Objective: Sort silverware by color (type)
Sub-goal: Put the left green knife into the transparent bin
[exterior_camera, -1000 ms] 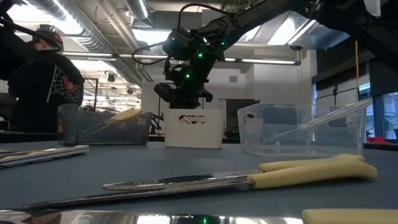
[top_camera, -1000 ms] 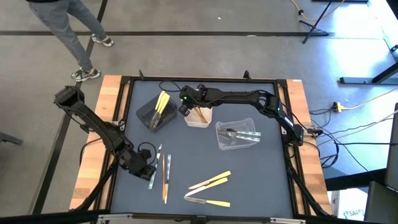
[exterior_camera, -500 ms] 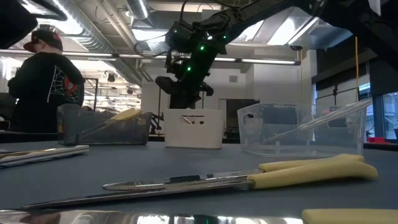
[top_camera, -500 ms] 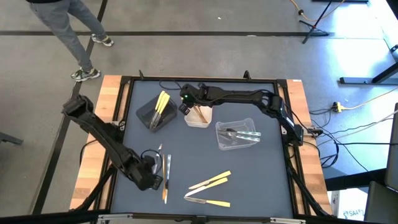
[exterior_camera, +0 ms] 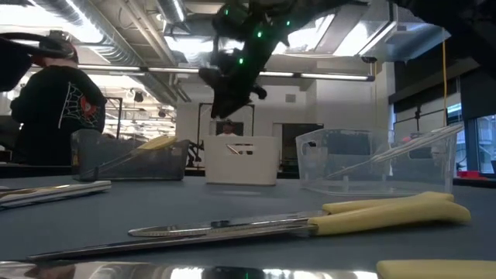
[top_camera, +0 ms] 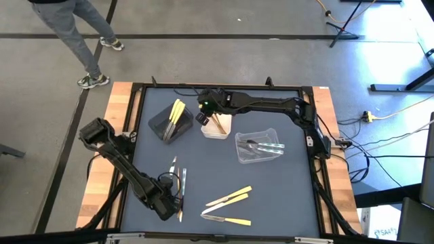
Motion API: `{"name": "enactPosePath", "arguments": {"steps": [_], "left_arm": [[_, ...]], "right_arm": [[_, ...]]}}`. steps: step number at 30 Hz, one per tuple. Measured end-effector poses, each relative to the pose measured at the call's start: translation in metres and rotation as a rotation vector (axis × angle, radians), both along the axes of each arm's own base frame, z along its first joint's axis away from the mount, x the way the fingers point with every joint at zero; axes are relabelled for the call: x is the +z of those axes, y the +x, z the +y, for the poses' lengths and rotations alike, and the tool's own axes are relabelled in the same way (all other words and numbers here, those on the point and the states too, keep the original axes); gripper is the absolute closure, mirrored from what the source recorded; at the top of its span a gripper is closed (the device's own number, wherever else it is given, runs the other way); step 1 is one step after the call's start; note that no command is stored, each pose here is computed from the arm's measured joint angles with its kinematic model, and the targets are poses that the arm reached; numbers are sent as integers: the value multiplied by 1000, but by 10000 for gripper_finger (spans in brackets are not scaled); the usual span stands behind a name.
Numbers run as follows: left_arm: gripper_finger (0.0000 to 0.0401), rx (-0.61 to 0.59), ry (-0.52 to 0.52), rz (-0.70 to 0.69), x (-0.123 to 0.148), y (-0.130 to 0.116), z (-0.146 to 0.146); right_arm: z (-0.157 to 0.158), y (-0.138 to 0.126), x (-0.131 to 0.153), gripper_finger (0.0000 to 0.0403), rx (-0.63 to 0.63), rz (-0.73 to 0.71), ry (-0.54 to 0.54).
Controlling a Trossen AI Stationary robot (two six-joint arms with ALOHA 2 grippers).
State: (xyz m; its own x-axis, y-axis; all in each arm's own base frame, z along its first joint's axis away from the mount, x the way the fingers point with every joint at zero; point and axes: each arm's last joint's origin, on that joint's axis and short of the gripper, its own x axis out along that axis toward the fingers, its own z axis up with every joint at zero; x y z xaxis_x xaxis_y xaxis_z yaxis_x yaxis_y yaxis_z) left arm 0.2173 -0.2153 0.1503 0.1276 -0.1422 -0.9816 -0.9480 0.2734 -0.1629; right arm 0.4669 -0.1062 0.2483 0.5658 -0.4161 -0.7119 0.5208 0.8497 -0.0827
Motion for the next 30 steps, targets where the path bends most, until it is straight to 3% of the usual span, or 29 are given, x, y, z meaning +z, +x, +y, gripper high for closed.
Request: {"name": "enactPosePath", "arguments": {"steps": [9,30], "left_arm": [[232,31,43,45,-2,-4,4],[232,-7,53,61,-11,-2,1]], "right_arm": [[44,0,22,285,151,-14,-59],[147,0,20,285,438,41,-114]]}}
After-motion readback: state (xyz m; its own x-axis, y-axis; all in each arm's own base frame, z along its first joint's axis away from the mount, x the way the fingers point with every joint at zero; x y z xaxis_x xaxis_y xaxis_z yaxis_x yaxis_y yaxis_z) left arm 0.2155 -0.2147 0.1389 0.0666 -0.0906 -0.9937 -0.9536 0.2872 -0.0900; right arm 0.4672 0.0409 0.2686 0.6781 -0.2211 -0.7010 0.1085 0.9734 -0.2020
